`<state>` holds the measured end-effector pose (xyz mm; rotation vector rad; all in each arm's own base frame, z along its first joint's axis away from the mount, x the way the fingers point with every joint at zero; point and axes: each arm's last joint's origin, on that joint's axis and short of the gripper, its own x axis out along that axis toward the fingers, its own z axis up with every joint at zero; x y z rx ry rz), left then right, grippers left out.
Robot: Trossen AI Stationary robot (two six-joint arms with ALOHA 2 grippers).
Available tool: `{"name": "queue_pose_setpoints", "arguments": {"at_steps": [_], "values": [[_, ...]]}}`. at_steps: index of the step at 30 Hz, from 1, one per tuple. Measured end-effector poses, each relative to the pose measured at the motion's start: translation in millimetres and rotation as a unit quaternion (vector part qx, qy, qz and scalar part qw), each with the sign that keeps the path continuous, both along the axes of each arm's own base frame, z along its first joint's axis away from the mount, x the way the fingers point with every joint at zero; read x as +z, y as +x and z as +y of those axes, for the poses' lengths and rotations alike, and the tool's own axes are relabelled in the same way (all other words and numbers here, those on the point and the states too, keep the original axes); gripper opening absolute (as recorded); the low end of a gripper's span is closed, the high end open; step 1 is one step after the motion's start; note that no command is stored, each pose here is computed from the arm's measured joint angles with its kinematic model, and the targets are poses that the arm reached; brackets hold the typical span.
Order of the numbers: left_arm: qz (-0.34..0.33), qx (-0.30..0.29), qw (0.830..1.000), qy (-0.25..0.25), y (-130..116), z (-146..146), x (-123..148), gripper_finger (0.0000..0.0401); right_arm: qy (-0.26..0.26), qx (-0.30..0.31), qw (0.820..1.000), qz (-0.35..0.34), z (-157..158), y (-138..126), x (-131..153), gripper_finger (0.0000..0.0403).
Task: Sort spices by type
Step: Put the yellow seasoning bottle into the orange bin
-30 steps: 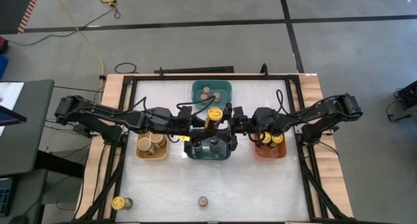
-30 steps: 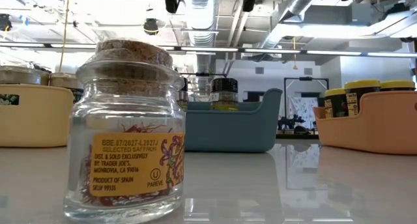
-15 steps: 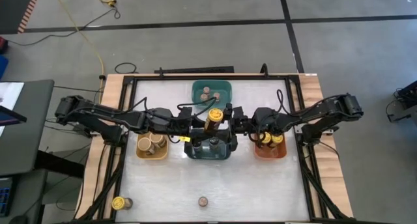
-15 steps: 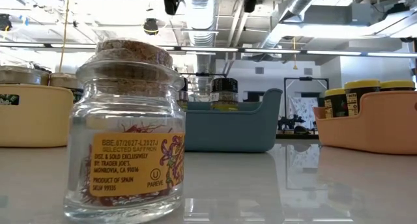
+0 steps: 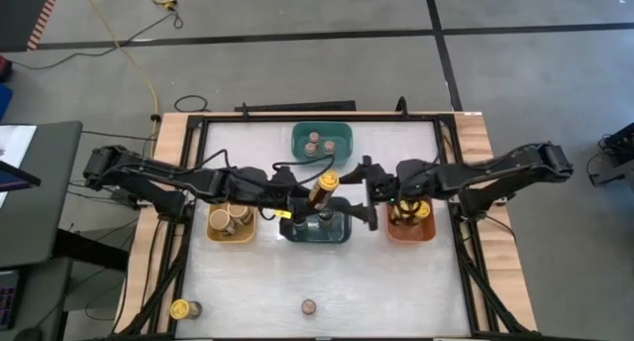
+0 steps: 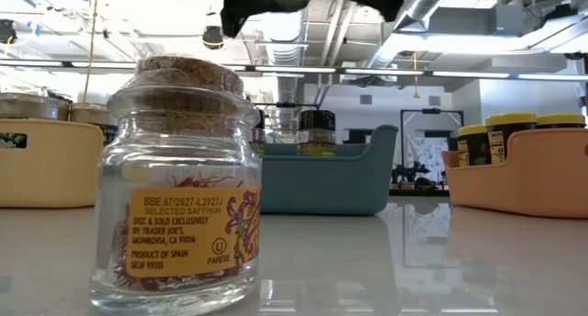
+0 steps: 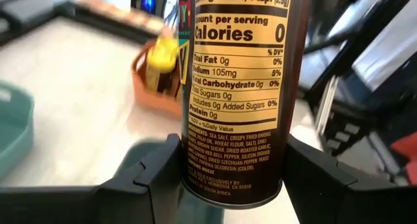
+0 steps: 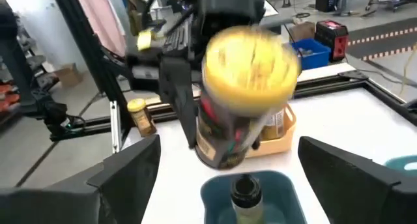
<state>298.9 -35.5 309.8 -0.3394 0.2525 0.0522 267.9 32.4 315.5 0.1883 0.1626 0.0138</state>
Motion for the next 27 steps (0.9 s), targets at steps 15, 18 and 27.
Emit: {"name": "queue_pose_setpoints", "arguments": {"at_steps": [15, 18, 27], "values": [[0.093, -0.042, 0.992, 0.075, -6.7, -2.8, -17.1, 0.0218, 0.042, -0.015, 0.998, 0.043, -2.1, 8.0, -14.6, 0.039], [0.113, -0.044, 0.989, 0.08, -8.4, -2.6, -20.5, 0.0218, 0.041, -0.022, 0.998, 0.049, -5.5, 11.0, -18.1, 0.039], [0.135, -0.045, 0.986, 0.089, -10.6, -2.1, -24.3, 0.0218, 0.004, -0.016, 0.999, 0.045, -5.4, 15.8, -15.3, 0.0389]]}}
